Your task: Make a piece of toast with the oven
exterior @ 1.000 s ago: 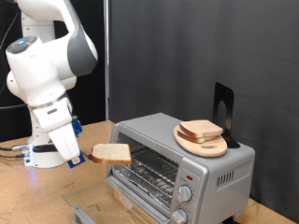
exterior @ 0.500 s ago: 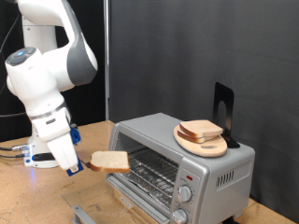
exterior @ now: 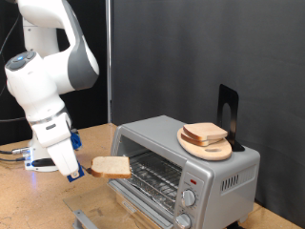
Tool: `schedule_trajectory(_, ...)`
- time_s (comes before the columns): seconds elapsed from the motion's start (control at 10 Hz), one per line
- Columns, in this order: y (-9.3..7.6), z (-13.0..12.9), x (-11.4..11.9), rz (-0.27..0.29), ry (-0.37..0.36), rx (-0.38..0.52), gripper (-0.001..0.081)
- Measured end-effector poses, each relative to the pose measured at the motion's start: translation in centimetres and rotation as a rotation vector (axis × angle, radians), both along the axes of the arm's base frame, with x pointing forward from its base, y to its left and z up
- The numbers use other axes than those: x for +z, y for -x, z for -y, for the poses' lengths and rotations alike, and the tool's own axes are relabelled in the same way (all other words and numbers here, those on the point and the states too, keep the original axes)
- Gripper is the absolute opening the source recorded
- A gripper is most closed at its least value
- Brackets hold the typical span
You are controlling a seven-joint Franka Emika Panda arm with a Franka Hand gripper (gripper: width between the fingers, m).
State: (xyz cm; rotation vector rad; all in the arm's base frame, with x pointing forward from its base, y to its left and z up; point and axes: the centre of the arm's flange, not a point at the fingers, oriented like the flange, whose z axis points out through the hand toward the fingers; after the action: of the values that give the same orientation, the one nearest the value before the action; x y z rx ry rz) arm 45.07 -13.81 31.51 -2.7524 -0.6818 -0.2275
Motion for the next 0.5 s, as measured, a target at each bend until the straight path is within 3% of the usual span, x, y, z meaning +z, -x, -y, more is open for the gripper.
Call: schedule_trajectory(0.5,-1.0,-3.0,-1.4,-0.008,0.043,-0.01,0.0325)
